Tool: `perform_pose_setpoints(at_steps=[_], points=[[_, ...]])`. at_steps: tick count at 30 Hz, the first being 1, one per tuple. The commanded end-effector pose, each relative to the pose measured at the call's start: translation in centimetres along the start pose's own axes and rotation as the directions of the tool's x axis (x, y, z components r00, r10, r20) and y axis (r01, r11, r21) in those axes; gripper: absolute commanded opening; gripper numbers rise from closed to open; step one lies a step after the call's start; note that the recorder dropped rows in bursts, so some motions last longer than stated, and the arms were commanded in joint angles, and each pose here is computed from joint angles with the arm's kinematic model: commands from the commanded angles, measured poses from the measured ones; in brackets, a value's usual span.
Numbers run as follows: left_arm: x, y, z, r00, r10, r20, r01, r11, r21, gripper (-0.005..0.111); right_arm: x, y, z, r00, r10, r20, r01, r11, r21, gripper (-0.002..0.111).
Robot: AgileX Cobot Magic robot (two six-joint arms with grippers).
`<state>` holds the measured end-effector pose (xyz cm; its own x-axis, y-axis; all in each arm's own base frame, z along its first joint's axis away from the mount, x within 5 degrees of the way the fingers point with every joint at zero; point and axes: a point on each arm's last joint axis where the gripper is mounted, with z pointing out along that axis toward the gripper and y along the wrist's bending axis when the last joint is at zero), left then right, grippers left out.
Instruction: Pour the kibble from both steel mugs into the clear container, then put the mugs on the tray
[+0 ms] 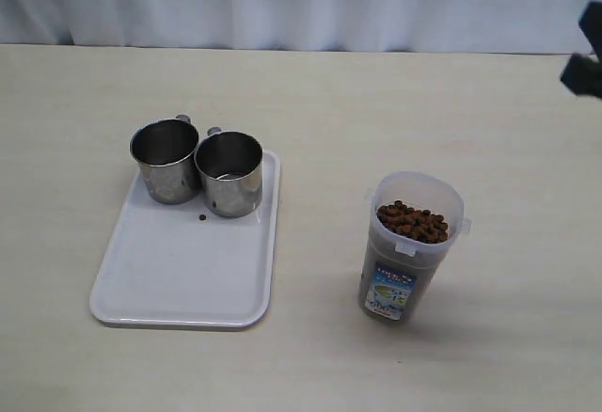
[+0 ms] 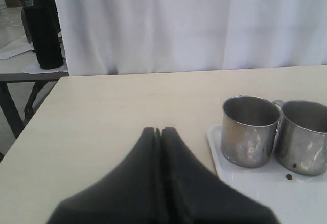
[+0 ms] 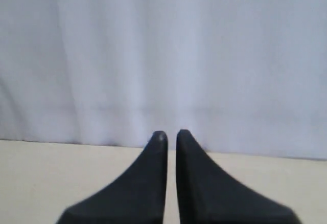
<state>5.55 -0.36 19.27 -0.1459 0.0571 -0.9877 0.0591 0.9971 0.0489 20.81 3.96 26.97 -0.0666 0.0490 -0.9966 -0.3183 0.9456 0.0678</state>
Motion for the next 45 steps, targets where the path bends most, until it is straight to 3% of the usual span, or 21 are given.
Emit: perform_pose_setpoints(at_steps=[1, 7, 10, 23, 31, 36, 39, 41, 43, 45], points=[[0.1, 0.0, 0.0, 1.000, 0.000, 0.003, 0.000, 1.000, -0.004, 0.000, 3.3, 0.3, -4.7, 0.998, 0.005, -0.063, 0.000, 0.997, 0.080, 0.005], [0.1, 0.0, 0.0, 1.000, 0.000, 0.003, 0.000, 1.000, -0.004, 0.000, 7.8, 1.0, -9.9, 0.996, 0.048, -0.081, -0.038, 0.992, 0.117, 0.005], [0.1, 0.0, 0.0, 1.000, 0.000, 0.003, 0.000, 1.000, -0.004, 0.000, 7.8, 0.9, -10.6, 0.986, 0.150, -0.075, -0.136, 0.978, 0.160, 0.005], [0.0, 0.0, 0.0, 1.000, 0.000, 0.010, 0.000, 1.000, -0.005, 0.000, 7.3, 1.2, -11.0, 0.987, 0.157, -0.022, -0.153, 0.980, 0.126, 0.005], [0.0, 0.0, 0.0, 1.000, 0.000, 0.010, 0.000, 1.000, -0.005, 0.000, 4.5, 2.2, -14.6, 0.941, 0.082, 0.328, -0.106, 0.993, 0.056, 0.005], [0.0, 0.0, 0.0, 1.000, 0.000, 0.010, 0.000, 1.000, -0.005, 0.000, 3.9, 2.5, -15.8, 0.899, 0.064, 0.433, -0.086, 0.996, 0.032, 0.005], [0.0, 0.0, 0.0, 1.000, 0.000, 0.010, 0.000, 1.000, -0.005, 0.000, 4.0, 2.5, -15.8, 0.906, 0.058, 0.420, -0.083, 0.996, 0.041, 0.005], [0.1, 0.0, 0.0, 1.000, 0.000, 0.005, 0.000, 1.000, -0.004, 0.000, 4.1, 2.2, -15.8, 0.894, 0.156, 0.419, -0.187, 0.982, 0.032, 0.005], [0.0, 0.0, 0.0, 1.000, 0.000, 0.006, 0.000, 1.000, -0.004, 0.000, 4.7, 1.9, -15.6, 0.928, 0.091, 0.360, -0.134, 0.986, 0.097, 0.005], [0.0, 0.0, 0.0, 1.000, 0.000, 0.006, 0.000, 1.000, -0.004, 0.000, 6.4, 1.4, -15.2, 0.986, 0.015, 0.165, -0.046, 0.981, 0.189, 0.005]])
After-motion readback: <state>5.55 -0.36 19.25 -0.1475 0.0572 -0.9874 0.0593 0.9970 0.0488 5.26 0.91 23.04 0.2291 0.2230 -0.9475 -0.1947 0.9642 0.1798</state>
